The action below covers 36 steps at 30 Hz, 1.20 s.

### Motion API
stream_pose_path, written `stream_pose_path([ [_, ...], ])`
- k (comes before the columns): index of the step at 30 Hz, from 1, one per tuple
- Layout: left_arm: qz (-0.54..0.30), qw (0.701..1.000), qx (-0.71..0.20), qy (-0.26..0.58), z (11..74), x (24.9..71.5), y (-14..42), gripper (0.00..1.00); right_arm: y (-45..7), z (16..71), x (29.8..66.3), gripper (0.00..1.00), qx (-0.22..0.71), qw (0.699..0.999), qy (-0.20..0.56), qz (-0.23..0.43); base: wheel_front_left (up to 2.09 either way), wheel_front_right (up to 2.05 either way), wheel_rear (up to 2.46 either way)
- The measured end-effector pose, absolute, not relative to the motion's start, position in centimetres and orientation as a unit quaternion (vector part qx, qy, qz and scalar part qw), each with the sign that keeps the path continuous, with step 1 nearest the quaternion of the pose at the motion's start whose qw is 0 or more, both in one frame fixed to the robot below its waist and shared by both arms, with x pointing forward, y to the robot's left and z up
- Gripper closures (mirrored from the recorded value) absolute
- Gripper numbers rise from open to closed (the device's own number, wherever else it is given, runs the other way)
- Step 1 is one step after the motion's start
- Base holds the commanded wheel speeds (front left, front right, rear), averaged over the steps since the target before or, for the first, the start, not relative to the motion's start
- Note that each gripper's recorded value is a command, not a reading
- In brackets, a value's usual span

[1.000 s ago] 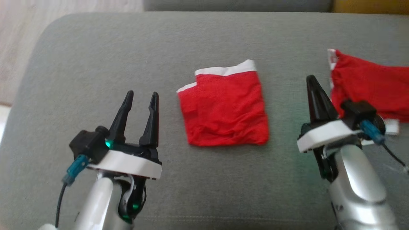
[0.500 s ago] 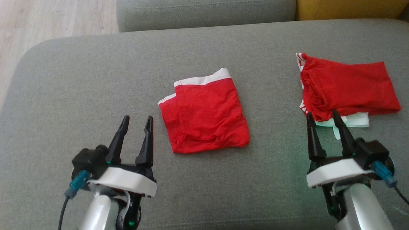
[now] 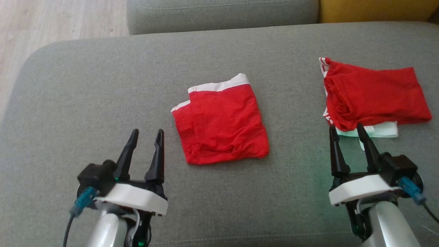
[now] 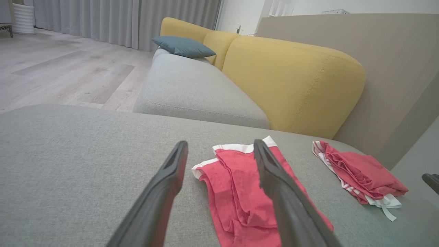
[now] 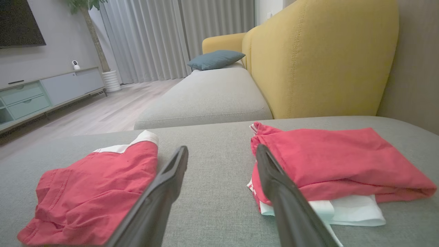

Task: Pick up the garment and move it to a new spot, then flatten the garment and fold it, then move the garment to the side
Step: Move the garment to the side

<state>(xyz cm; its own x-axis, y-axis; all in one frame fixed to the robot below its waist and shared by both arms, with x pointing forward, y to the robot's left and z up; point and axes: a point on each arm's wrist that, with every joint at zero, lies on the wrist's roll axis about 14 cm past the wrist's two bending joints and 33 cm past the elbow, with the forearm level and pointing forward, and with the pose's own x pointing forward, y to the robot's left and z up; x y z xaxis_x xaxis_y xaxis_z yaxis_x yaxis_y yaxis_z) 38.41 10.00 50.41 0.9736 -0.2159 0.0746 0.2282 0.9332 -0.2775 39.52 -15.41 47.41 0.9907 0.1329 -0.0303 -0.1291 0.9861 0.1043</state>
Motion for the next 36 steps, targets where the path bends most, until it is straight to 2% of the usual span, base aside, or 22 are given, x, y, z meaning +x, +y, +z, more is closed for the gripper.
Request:
stream_pose_path([
  [8,-0.106,0.984,-0.143,-0.011,49.6,38.2,10.5,0.0,-12.4,44.9,40.1,0.0,0.055,0.99,0.077,0.108,0.0,0.0,0.0],
  [15,-0.091,0.986,-0.139,0.008,48.4,37.5,11.4,0.0,-7.5,43.6,42.9,0.0,0.052,0.975,0.126,0.174,0.0,0.0,0.0],
  [25,-0.043,0.989,-0.138,0.015,47.8,37.0,14.4,0.0,-3.8,39.3,46.5,0.0,0.087,0.946,0.244,0.195,0.0,0.0,0.0],
  [34,-0.001,0.99,-0.136,0.024,47.1,36.6,16.7,0.0,-1.3,36.6,47.9,0.0,0.036,0.927,0.296,0.227,0.0,0.0,0.0],
  [35,0.0,0.991,-0.135,0.023,47.1,36.7,16.8,0.0,-1.1,36.6,48.1,0.56,0.029,0.927,0.295,0.23,0.0,0.0,0.0],
  [36,-0.001,0.991,-0.135,0.022,47.2,36.8,16.7,0.0,-1.1,36.7,48.3,1.0,0.023,0.927,0.294,0.232,0.0,0.0,0.0],
])
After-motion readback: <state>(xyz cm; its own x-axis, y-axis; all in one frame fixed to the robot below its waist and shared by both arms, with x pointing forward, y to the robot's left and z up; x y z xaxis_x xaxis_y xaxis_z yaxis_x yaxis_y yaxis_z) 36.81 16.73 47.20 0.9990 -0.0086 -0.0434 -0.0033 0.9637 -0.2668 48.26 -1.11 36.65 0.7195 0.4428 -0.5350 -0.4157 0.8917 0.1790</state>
